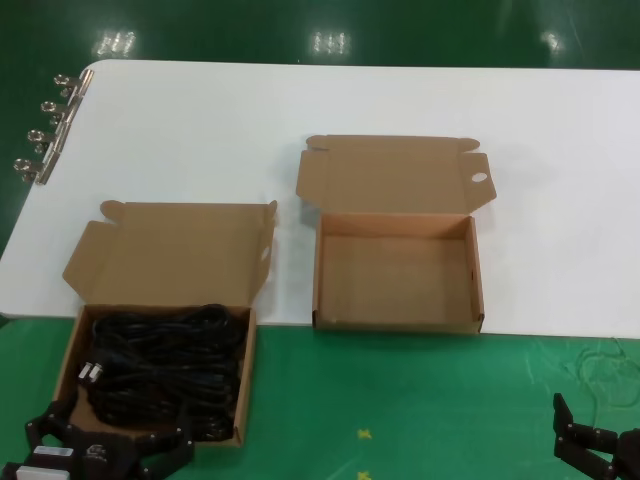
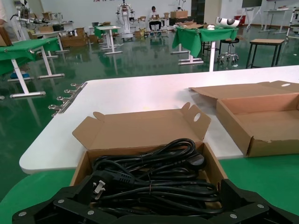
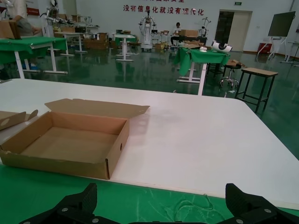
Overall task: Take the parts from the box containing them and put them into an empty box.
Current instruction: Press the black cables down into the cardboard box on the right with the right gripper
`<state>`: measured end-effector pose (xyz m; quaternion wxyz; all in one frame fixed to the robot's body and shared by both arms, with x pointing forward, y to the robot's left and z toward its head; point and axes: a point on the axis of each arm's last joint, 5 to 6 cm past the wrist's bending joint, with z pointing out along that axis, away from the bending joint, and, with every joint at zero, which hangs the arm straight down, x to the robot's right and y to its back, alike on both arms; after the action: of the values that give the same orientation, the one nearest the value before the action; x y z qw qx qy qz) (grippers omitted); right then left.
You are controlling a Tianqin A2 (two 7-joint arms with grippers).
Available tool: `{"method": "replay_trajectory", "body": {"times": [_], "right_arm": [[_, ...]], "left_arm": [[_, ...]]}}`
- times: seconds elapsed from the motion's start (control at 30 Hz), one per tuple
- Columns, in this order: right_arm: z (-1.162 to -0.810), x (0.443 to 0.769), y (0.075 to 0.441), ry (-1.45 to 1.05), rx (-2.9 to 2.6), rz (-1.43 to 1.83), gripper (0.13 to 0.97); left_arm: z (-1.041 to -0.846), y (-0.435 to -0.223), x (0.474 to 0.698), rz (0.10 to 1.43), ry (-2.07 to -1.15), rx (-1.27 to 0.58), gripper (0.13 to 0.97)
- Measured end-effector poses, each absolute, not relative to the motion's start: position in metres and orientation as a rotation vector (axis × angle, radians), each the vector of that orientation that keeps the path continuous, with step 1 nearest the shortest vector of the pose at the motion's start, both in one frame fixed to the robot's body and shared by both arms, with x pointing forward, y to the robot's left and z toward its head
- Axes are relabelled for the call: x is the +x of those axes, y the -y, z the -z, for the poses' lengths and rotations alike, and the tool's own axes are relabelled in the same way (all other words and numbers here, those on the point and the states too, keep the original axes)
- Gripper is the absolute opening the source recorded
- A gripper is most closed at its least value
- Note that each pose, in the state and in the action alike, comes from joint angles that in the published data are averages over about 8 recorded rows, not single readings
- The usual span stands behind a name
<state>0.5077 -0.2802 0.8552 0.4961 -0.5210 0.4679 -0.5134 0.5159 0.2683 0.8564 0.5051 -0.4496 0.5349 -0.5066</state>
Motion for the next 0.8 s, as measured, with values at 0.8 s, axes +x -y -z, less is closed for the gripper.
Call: {"method": "replay_trajectory", "body": {"times": [0.8], "right_arm": [[-0.8552,0.5077,0.2802,-1.134,-1.262,1.244,0.88]], "left_arm": [[-0.8564,-0.2683,0.5159,1.222,-1.291,-1.085,0.966]]}}
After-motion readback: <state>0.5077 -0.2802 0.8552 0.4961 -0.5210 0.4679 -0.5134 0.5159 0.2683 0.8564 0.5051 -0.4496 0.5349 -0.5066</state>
